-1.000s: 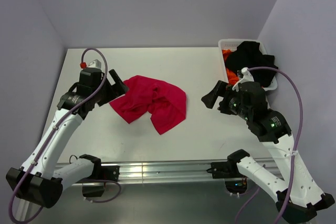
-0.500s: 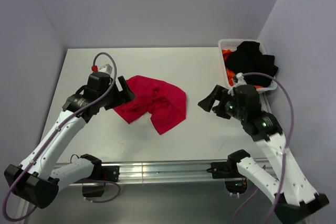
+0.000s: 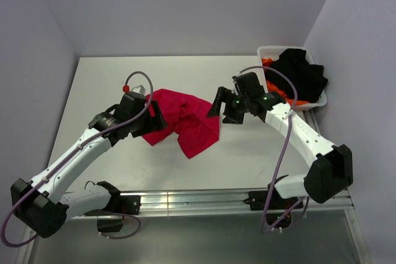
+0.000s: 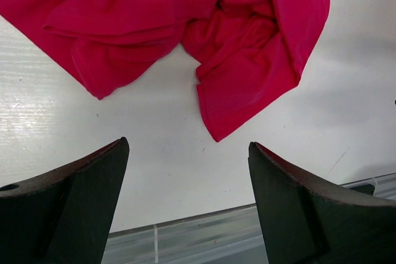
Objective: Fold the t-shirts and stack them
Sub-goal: Flatten out the tshirt
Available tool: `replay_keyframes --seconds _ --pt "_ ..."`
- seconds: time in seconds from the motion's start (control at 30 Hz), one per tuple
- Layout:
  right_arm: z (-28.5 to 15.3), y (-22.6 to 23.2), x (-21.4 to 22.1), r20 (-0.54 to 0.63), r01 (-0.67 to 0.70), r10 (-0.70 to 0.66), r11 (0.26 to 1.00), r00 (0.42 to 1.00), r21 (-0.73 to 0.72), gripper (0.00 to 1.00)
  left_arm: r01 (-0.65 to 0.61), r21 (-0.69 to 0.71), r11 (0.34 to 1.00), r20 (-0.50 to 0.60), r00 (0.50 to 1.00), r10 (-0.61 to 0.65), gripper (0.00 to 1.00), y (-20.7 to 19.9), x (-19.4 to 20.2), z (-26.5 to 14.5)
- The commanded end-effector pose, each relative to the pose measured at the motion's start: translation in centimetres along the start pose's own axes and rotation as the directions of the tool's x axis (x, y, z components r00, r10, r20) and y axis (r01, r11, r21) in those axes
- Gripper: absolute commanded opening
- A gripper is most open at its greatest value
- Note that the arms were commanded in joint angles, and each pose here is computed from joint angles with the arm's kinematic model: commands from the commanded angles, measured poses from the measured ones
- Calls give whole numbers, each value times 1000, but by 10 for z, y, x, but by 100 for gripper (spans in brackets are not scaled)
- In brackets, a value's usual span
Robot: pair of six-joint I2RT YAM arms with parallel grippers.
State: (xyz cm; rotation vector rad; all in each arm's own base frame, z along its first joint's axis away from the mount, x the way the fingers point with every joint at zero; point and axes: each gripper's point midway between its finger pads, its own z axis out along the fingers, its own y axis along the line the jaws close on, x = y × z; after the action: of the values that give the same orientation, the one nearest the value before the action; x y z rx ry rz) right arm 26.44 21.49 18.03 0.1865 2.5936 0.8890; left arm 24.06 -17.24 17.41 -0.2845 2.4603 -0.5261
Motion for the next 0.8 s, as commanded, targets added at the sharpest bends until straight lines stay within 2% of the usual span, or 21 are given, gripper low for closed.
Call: replay_keyframes --seconds 0.0,0.1,0.27,0.47,0.77 --pt "4 13 2 10 59 -59 998 998 35 85 -5 4 1000 47 999 5 84 -14 -15 -5" --pt "27 -1 48 -89 68 -59 993 994 100 85 -8 -7 1000 37 999 8 84 -11 -10 -2" --pt "54 -12 105 -201 78 -53 990 978 115 85 1 3 1000 26 1000 -1 84 -11 -5 2" --pt "77 -30 119 -228 64 -29 987 973 151 86 -4 -13 1000 0 1000 4 83 -11 -3 10" --pt "121 -30 111 -256 77 -30 982 966 172 86 12 -27 1000 13 1000 -11 81 -11 -8 2"
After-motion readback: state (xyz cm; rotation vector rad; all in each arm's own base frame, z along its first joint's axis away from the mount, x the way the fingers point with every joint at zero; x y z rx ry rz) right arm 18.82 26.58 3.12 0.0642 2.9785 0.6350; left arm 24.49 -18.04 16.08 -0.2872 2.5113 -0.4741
